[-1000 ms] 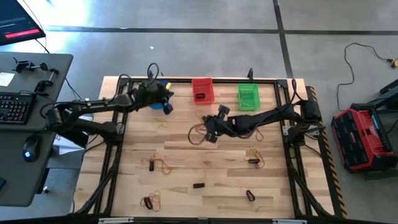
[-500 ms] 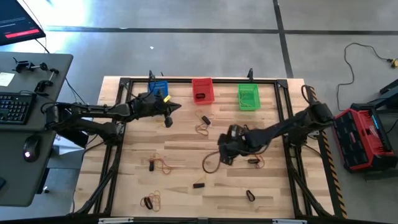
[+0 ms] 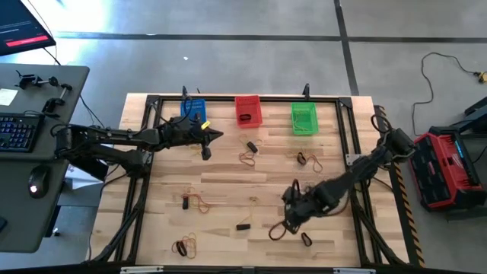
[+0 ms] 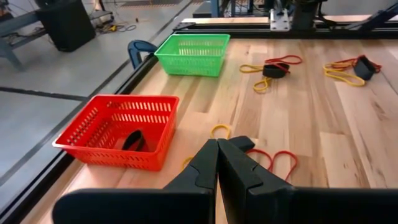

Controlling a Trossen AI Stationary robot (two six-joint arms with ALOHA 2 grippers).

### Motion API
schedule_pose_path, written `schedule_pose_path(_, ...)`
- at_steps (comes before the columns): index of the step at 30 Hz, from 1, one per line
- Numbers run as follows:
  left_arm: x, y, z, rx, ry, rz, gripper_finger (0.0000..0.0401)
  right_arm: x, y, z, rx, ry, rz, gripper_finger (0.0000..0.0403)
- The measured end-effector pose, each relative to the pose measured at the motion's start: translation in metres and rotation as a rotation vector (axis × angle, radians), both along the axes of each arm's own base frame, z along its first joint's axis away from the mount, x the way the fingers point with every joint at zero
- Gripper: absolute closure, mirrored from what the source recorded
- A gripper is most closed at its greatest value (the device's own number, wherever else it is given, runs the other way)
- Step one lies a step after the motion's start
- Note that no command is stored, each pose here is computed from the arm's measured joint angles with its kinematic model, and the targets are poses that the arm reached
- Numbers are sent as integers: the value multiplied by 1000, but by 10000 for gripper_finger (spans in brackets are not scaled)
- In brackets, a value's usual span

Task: Sort rubber bands into baskets
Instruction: Put the black rubber band into the red bin

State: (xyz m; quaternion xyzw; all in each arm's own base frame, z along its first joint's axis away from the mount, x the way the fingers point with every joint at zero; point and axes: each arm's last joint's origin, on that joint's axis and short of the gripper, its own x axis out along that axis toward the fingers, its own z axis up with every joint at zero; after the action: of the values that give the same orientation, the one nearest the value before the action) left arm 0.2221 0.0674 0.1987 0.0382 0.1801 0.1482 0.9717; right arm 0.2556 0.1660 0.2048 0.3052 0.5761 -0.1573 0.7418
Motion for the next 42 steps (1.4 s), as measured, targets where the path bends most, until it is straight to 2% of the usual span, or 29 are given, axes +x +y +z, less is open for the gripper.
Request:
schedule_pose_path(5,0,0,0,2,-4,0,400,-12,15,-1,83,74,-90,304)
schedule_pose_path(10,0,0,0,-12,-8,-2,400,-22,28,-7,127,166,-72,281)
schedule_pose_path(13,1,-2,0,-37,-15,-50,400,-21,31,-10,142,178,-84,279)
schedule_pose_path(17,1,-5,0,-86,-27,-173,400,-17,35,-17,164,194,-97,279)
schedule_pose_path(22,2,-12,0,-109,-27,-306,400,-16,40,-30,205,282,-102,279)
schedule_pose_path(31,3,-16,0,-80,-21,-336,400,-13,42,-45,182,329,-103,279)
schedule_pose_path(37,3,-16,0,-77,-21,-335,400,-12,43,-55,169,355,-44,281)
schedule_pose_path(42,3,-16,0,-75,-20,-327,401,-12,43,-55,161,349,-33,308)
